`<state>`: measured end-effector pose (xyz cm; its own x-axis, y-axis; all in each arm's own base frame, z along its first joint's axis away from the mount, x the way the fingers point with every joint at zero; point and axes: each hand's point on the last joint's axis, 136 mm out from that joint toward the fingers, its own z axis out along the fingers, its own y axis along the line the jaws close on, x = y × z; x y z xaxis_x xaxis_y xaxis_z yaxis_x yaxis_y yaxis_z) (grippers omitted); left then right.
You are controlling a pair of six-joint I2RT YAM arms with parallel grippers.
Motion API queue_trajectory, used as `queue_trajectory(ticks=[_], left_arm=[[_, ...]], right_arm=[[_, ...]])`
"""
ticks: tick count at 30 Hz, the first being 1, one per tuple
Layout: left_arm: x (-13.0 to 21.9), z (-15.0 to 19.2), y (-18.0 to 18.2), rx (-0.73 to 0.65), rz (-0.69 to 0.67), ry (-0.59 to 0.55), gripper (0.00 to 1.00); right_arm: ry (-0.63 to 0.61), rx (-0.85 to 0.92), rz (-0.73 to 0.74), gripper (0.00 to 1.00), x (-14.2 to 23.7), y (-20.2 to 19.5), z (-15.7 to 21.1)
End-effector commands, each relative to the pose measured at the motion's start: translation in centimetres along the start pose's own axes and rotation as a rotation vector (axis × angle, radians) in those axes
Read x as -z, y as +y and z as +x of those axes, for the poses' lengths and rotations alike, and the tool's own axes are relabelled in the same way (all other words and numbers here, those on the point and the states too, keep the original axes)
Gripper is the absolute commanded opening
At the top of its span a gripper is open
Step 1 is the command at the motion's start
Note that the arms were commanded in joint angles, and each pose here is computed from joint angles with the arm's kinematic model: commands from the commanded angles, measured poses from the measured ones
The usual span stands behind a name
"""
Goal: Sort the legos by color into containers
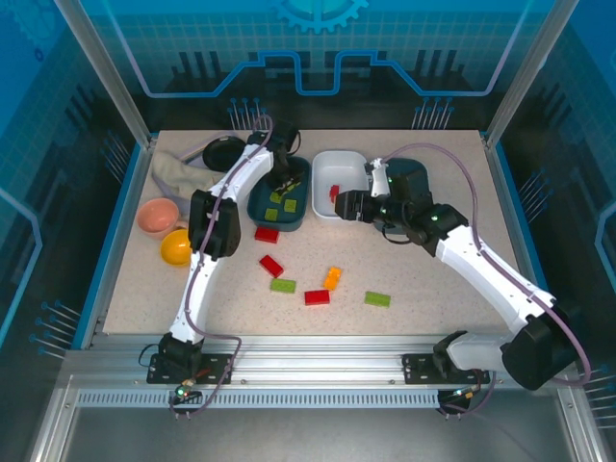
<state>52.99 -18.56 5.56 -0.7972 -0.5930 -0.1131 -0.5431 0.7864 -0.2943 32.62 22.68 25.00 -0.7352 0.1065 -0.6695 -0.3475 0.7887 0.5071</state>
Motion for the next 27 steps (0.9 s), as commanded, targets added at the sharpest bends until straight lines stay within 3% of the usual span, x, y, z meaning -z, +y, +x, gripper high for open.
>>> queue_trajectory(ticks=[1,4,11,17,20,22,27], left_arm=[[1.9,-0.1,-0.9,-0.004,0.047,0.021,0.48],[4.0,-0.2,-1.5,-0.014,0.076,0.005,0.59],[12.8,-0.5,-1.1,-0.031,0.116,-0.103,0.7],[19.2,1.7,6.9,0.044,0.075,-0.185,0.77],[21.1,4.3,11.7,0.068,0.042,-0.225,0.78],[21.2,6.9,15.1,0.095,0.027,-0.227,0.79],[21.6,12.0,21.6,0.153,0.036,-0.249,0.8]], right_arm=[[0.033,0.056,0.04,0.69,-0.4,0.3,0.4],[0.087,0.119,0.069,0.69,-1.2,0.5,1.3],[0.238,0.294,0.088,0.68,-4.7,2.4,4.8],[0.402,0.362,0.144,0.72,-9.7,4.5,8.9],[0.428,0.264,0.213,0.85,-12.1,5.1,9.7],[0.434,0.157,0.246,1.0,-14.0,5.6,10.6],[0.431,0.007,0.381,1.0,-17.7,6.1,12.2]])
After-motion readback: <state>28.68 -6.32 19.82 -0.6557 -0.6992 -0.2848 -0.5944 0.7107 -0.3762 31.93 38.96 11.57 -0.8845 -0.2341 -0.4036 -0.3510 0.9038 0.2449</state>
